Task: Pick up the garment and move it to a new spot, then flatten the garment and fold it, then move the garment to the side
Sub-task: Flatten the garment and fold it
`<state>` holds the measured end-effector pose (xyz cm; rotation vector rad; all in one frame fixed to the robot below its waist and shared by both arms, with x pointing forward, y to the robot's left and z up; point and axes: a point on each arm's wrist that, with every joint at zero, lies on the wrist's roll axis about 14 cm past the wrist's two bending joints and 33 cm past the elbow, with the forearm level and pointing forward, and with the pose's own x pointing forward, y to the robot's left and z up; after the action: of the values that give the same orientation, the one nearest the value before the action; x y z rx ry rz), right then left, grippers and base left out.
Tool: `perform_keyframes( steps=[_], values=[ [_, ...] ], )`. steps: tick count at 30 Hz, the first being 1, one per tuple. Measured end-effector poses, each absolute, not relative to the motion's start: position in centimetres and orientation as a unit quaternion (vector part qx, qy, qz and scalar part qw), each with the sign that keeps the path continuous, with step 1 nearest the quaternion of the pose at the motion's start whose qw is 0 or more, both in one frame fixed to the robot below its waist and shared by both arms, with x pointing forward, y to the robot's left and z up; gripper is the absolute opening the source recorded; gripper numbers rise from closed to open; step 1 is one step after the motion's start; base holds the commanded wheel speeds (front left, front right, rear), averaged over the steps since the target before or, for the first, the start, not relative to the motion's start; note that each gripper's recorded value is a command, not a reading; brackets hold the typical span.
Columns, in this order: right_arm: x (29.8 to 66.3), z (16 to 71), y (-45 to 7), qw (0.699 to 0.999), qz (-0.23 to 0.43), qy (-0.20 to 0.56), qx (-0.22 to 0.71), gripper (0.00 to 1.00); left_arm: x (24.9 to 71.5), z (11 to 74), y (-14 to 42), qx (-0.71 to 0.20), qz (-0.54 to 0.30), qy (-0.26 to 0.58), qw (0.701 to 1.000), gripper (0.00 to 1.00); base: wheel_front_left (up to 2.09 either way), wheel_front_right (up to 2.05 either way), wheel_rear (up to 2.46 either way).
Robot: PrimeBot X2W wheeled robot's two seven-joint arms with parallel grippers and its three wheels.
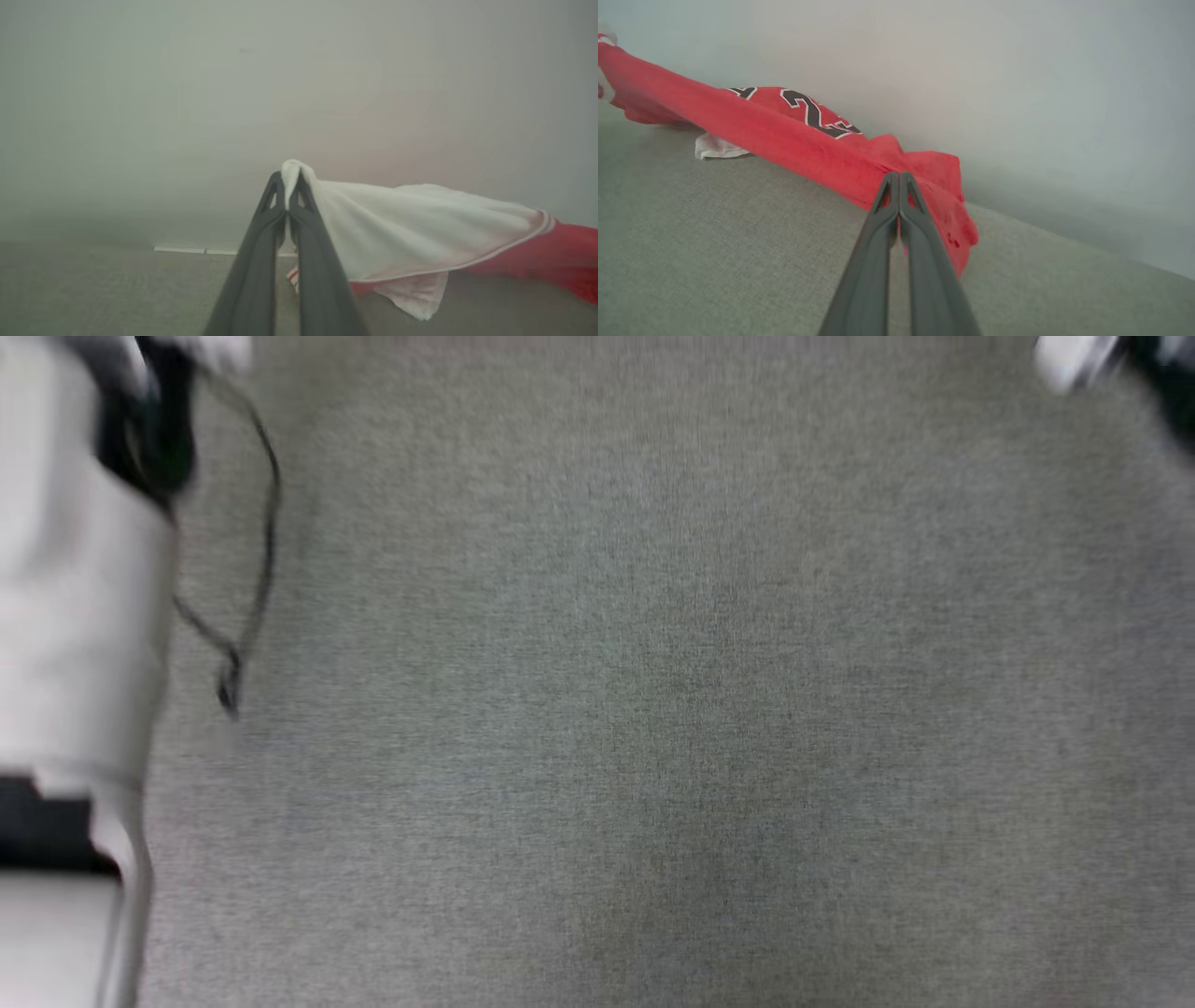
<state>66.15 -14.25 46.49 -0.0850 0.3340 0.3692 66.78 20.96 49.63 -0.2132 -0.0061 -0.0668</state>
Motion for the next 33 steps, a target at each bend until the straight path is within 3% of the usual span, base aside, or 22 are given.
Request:
perform_keyframes(
  steps=[6, 15, 33],
  values=[
    [59.2, 43.9, -14.0, 0.960, 0.204, 0.190, -0.016, 0.00, 58.9, 44.9, 22.2, -0.121, -0.016, 0.062, 0.991, 0.00, 0.00, 0.00, 0.00],
    [49.9, 43.3, -14.5, 0.958, 0.208, 0.196, 0.021, 0.00, 47.7, 43.4, 24.2, -0.119, 0.024, 0.091, 0.988, 0.00, 0.00, 0.00, 0.00],
    [33.5, 42.5, -16.7, 0.950, 0.168, 0.257, 0.057, 0.00, 31.7, 46.2, 22.7, -0.154, 0.064, 0.154, 0.974, 0.00, 0.00, 0.00, 0.00]
  ],
)
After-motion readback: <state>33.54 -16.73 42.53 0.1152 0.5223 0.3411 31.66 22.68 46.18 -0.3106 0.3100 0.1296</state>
